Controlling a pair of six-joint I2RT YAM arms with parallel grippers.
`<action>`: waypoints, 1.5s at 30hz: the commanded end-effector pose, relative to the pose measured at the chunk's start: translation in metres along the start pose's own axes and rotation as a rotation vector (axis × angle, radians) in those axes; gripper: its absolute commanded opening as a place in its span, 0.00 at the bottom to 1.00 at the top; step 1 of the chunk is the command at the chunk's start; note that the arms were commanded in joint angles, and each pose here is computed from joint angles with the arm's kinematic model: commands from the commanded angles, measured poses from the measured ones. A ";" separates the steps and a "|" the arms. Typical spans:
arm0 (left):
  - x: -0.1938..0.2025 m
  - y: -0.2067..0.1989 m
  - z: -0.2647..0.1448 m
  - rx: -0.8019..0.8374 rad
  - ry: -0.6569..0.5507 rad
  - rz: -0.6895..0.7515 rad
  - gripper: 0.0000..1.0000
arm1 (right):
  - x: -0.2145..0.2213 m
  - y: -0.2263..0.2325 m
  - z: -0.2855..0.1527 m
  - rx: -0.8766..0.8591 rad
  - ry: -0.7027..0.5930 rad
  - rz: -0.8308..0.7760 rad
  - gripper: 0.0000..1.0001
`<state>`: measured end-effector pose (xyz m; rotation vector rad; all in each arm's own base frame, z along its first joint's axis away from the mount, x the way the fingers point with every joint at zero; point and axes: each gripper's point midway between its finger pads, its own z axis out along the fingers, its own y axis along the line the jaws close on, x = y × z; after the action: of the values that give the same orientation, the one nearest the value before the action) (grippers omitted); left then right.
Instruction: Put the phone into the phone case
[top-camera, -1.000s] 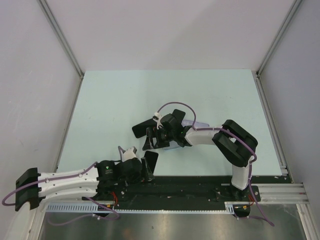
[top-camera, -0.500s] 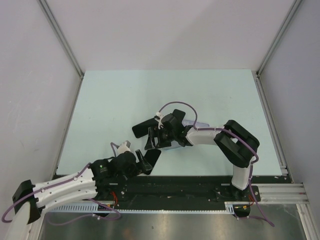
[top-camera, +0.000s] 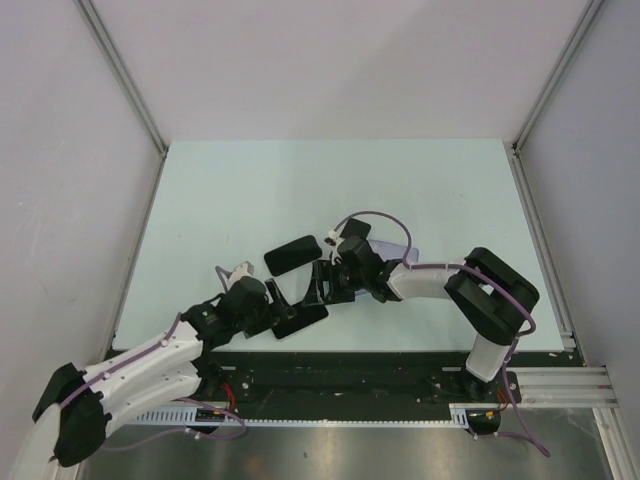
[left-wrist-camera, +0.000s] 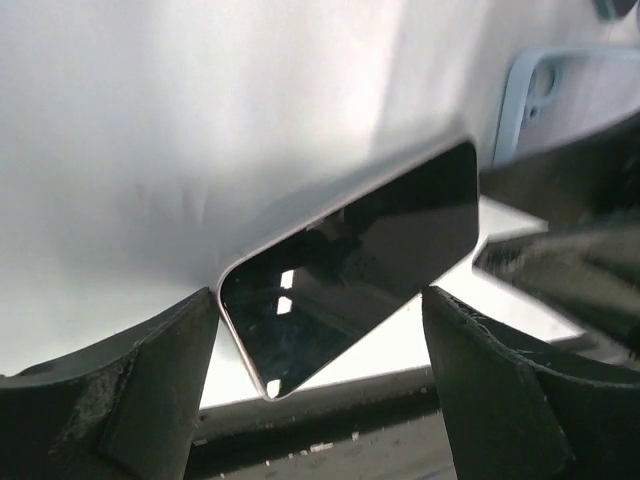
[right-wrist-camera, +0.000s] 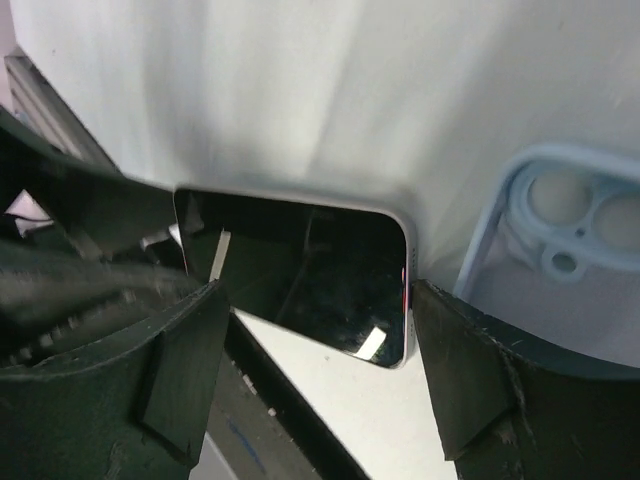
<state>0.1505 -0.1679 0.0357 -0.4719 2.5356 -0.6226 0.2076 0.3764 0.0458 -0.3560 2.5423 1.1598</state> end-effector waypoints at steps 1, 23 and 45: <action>-0.048 -0.043 -0.013 0.154 -0.130 0.020 0.86 | 0.020 0.018 -0.010 -0.053 0.044 0.048 0.78; -0.055 -0.102 -0.040 0.485 -0.137 0.127 0.48 | 0.012 0.023 -0.027 -0.182 -0.071 0.142 0.78; -0.067 -0.115 -0.064 0.456 -0.153 0.273 0.01 | -0.027 0.050 -0.089 -0.227 -0.228 0.073 0.96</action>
<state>0.1851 -0.2070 0.1089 -0.0758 2.3318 -0.9187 0.1871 0.3537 0.1124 -0.1694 2.3639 1.4392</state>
